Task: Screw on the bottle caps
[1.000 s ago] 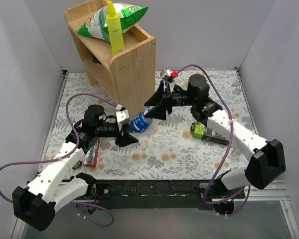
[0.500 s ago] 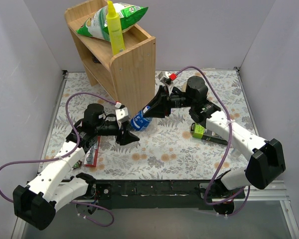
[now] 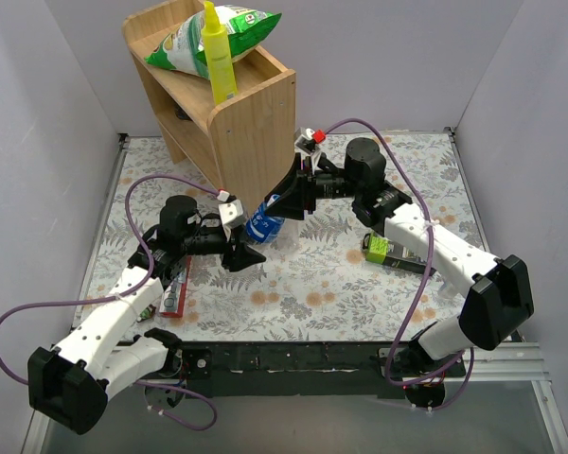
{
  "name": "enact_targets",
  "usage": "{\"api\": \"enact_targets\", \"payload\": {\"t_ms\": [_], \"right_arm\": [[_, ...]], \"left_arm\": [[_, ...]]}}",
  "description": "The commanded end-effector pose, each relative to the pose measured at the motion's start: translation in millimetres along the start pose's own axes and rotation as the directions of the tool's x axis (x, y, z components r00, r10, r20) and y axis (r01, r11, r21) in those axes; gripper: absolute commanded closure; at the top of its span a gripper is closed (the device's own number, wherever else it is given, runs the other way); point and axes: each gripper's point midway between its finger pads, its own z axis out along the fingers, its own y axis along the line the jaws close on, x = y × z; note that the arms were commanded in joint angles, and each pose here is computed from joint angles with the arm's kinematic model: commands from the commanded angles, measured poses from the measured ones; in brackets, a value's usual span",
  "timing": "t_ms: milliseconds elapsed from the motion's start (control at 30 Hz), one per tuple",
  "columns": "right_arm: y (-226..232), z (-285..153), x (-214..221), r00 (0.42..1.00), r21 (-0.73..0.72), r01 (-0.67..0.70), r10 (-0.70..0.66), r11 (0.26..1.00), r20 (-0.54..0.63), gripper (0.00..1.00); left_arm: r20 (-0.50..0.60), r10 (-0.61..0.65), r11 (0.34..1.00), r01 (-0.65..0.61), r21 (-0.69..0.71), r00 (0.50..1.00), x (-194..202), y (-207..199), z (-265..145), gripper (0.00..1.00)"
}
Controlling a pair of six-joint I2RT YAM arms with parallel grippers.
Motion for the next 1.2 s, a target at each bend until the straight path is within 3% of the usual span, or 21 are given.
{"api": "enact_targets", "payload": {"t_ms": [0,367,700,800,933,1033,1067,1133,1167], "right_arm": [[-0.6,5.9,-24.1,0.998,0.029,0.036,-0.038,0.999,0.052,0.43],[-1.4,6.8,-27.2,0.997,0.039,0.047,-0.05,0.998,0.067,0.41],[-11.9,15.9,-33.4,0.995,0.092,0.045,-0.053,0.995,0.088,0.46],[-10.2,21.4,-32.2,0.995,0.077,0.062,-0.068,0.995,0.073,0.62],[-4.6,26.9,-27.7,0.995,0.054,0.072,-0.076,0.996,0.062,0.68],[-5.9,29.0,-24.1,0.996,0.066,0.075,-0.078,0.995,0.048,0.82],[-15.5,29.5,-25.6,0.996,0.131,0.064,-0.071,0.989,0.051,0.98],[-32.7,29.2,-11.0,1.0,0.275,-0.017,0.015,0.961,0.01,0.99],[-53.7,23.4,-20.3,0.999,0.425,-0.027,0.012,0.905,0.038,0.99]], "left_arm": [[0.028,0.033,0.999,-0.033,0.028,0.999,-5.4,-6.2,1.3,1.0],[0.023,0.019,0.999,-0.02,0.028,1.0,-2.6,-3.2,4.3,1.0],[0.016,0.007,0.999,-0.008,0.042,1.0,2.9,-3.8,6.7,1.0],[0.022,0.012,0.999,-0.012,0.029,1.0,1.6,-2.5,6.1,1.0],[0.033,0.022,1.0,-0.022,0.015,0.999,-2.3,-0.6,5.3,1.0],[0.048,0.024,1.0,-0.024,-0.013,0.999,-6.8,3.3,4.7,1.0],[0.056,0.025,0.999,-0.023,-0.03,0.998,-9.8,5.6,4.1,1.0],[0.082,0.012,0.994,-0.003,-0.112,0.997,-19.3,18.5,2.2,1.0],[0.089,0.017,0.99,-0.004,-0.141,0.996,-22.5,23.0,0.9,1.0]]}}
